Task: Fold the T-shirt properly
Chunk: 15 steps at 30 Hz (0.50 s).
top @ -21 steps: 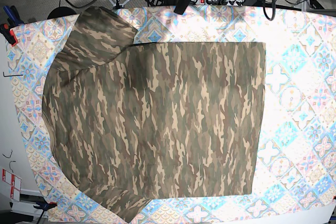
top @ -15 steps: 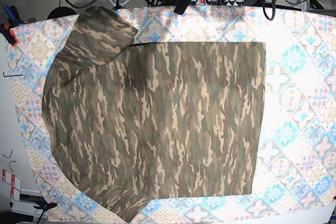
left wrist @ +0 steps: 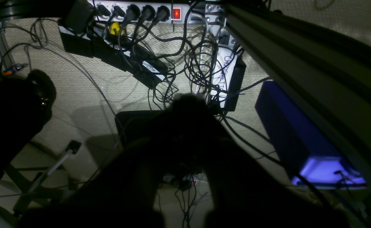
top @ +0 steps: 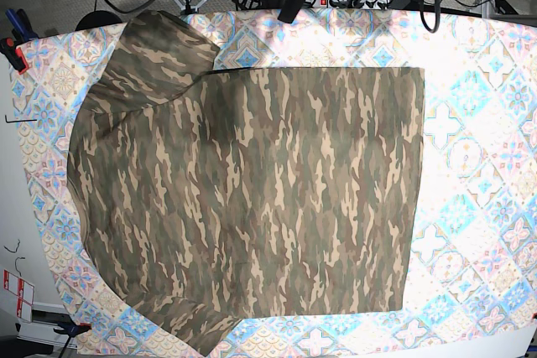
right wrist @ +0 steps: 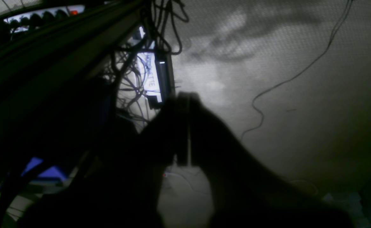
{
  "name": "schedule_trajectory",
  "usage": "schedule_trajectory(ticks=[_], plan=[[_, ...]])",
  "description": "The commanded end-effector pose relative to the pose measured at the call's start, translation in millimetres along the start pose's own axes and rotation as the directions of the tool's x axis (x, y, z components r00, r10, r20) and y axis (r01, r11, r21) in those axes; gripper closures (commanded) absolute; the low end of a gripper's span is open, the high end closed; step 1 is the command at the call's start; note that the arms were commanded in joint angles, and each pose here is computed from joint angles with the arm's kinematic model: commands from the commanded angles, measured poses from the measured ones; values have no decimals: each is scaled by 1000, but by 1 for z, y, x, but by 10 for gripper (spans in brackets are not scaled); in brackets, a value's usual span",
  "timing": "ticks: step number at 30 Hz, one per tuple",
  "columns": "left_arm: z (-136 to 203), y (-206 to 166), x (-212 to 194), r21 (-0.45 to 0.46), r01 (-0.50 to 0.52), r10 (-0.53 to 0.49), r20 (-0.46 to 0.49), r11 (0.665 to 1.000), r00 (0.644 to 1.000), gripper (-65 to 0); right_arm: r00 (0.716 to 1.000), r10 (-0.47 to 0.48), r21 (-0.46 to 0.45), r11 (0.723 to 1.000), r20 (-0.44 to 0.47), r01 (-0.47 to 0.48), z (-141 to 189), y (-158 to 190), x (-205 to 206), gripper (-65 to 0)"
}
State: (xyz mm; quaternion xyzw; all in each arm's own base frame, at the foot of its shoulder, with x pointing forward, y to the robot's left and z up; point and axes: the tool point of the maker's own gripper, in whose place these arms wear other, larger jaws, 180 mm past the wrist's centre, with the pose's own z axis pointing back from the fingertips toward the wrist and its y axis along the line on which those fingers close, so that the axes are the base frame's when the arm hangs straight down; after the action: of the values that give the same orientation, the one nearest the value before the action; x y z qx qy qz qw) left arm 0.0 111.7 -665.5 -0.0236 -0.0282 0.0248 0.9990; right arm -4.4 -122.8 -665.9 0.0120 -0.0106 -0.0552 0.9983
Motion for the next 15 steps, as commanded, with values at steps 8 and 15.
schedule_trajectory(ticks=[8,15], plan=[[0,3,-2,5,6,-6,-3,1000,1000,-6,1000,2,-5,1000,0,-2,0,-3,0,0],[2,12,-16,19,3,-3,-21,1000,1000,-2,1000,-5,-38,999,-5,5,1,-25,-4,0]])
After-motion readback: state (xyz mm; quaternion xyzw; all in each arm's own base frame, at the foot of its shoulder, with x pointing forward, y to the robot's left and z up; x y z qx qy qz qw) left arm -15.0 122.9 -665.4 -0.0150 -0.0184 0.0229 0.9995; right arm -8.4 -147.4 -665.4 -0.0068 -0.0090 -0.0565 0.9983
